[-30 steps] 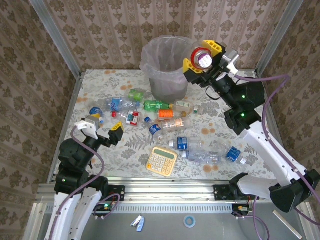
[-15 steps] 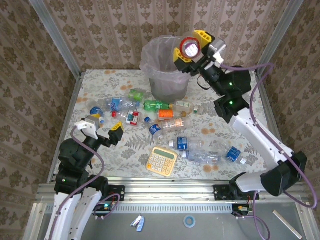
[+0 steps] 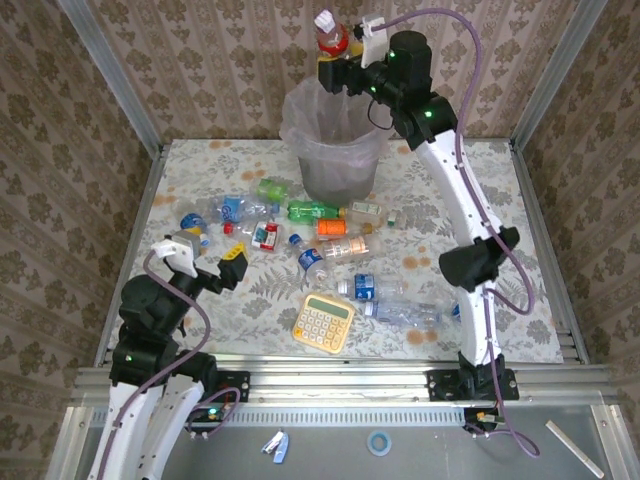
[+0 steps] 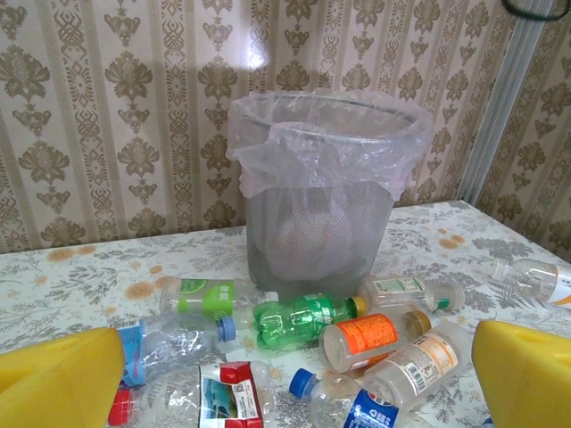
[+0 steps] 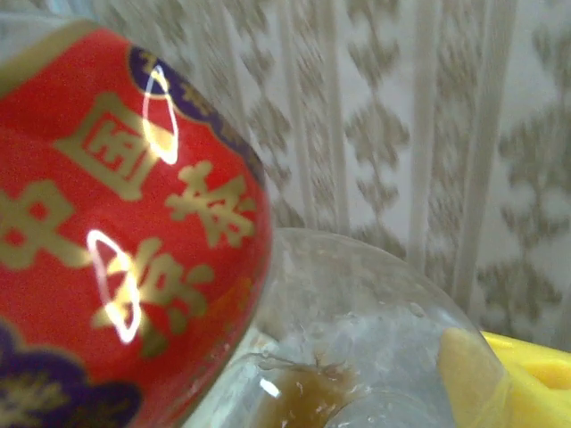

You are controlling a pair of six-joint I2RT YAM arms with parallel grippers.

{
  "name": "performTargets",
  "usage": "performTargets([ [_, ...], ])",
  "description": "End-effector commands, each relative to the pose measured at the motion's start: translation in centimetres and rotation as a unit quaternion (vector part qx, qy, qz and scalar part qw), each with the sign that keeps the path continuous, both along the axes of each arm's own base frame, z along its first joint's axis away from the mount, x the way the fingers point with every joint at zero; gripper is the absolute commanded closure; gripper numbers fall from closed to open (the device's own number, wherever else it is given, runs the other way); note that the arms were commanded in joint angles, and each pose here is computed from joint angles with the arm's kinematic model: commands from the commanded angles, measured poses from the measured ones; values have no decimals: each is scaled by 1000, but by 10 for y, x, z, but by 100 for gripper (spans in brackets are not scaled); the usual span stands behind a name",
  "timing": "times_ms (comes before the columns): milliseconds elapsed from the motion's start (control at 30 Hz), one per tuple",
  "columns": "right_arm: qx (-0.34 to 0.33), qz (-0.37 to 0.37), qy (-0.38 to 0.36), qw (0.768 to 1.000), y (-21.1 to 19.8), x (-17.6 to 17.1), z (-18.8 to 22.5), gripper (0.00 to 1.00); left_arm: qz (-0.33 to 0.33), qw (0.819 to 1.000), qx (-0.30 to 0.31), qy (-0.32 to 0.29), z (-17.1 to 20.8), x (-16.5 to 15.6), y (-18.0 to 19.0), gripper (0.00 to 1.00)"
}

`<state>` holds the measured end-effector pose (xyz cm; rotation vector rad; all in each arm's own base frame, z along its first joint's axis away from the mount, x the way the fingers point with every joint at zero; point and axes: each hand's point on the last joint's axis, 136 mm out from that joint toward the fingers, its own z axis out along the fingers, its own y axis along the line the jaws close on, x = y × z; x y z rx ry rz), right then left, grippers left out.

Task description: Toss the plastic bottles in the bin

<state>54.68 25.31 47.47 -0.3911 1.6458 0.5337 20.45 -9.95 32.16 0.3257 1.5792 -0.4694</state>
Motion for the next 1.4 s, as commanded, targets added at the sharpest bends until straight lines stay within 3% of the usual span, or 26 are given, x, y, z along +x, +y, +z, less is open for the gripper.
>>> performTargets([
  [0,-35,-28,149,988,-23,-14,-61,6,-2,1000,-10,-5,7,0,0,0],
  [167,-31,-25,156,987,-33,-34,-48,1,-1,1000,-11,-4,7,0,0,0],
  [667,4,45,107,993,-48,-153,-6,0,-6,1000,-13,22,3,4,-3,0],
  [933,-5,-16,176,984,-78,-183,-38,0,-2,1000,-14,14,6,4,-2,0],
  [1233,-8,-2,205,979,-81,-208,-80,0,10,1000,-15,21,3,7,2,0],
  [1367,-7,12,218,976,-77,-214,-93,0,47,997,-3,56,-6,17,11,0],
])
